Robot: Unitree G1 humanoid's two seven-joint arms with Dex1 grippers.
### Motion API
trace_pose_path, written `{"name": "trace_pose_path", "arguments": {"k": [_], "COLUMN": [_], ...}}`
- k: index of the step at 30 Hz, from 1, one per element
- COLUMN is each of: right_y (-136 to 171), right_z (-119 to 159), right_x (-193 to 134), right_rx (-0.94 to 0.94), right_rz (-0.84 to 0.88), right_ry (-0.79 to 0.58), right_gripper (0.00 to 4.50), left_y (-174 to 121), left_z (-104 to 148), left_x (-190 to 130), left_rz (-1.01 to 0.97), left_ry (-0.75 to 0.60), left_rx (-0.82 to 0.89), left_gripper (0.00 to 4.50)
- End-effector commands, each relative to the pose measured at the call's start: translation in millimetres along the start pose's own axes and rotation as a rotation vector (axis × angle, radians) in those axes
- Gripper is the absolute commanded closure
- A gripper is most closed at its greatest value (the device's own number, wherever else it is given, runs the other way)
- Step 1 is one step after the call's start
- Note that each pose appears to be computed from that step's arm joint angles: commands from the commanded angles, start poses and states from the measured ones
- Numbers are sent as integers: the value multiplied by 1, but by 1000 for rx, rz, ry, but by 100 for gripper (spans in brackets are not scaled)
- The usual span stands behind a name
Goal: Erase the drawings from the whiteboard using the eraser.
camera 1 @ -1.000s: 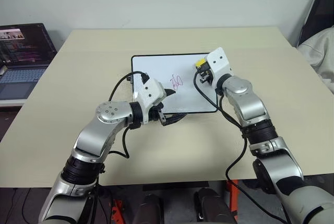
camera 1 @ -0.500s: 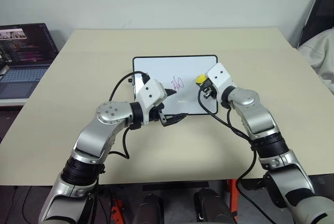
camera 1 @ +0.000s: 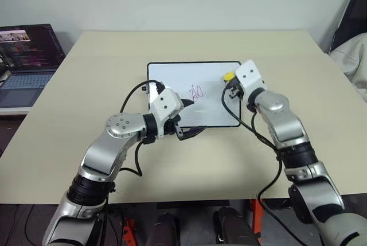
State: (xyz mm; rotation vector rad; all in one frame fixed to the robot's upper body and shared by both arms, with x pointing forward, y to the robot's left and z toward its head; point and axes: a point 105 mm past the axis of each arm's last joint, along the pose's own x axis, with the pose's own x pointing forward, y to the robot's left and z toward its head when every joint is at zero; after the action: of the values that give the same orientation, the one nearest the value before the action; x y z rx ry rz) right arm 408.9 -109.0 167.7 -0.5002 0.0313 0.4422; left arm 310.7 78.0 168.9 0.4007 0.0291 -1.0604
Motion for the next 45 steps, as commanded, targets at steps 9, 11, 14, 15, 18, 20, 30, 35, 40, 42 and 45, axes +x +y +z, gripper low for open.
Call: {"name": "trace_pose_path", "arguments": {"k": [9, 11, 14, 15, 18, 20, 30, 35, 40, 42, 45], "right_y": [-10, -22, -33, -34, -30, -20, 27, 11, 8, 12, 22], "right_z": [12, 29, 33, 31, 19, 3, -22, 26, 38, 29, 5], "right_x": [-10, -9, -6, -4, -1, -1, -15, -4, 7, 11, 8], "right_rx": [-48, -34, -38, -45, -55, -68, -52, -73, -49, -53, -48], "right_rz": [-57, -130, -200, -205, -177, -112, 124, 20, -32, -13, 52], "right_ry": [-24, -87, -102, -90, -41, 21, 126, -71, -117, -75, 21], "right_gripper": [330, 330, 330, 330, 330, 331, 331, 331, 331, 331, 331], "left_y": [-4, -5, -7, -7, -9, -9, 5, 20, 31, 30, 31], "left_z": [12, 11, 10, 10, 10, 10, 9, -3, -12, -12, -12], "left_x": [1, 0, 1, 1, 1, 1, 0, -6, -13, -13, -15], "left_rz": [-12, -14, -18, -19, -21, -20, 55, 130, 181, 184, 191], "left_ry": [-37, -35, -33, -33, -32, -31, -36, 25, 72, 72, 71], "left_rx": [33, 31, 27, 26, 23, 22, 14, 24, 42, 41, 38], "left_gripper": [0, 0, 0, 0, 0, 0, 0, 0, 0, 0, 0]}}
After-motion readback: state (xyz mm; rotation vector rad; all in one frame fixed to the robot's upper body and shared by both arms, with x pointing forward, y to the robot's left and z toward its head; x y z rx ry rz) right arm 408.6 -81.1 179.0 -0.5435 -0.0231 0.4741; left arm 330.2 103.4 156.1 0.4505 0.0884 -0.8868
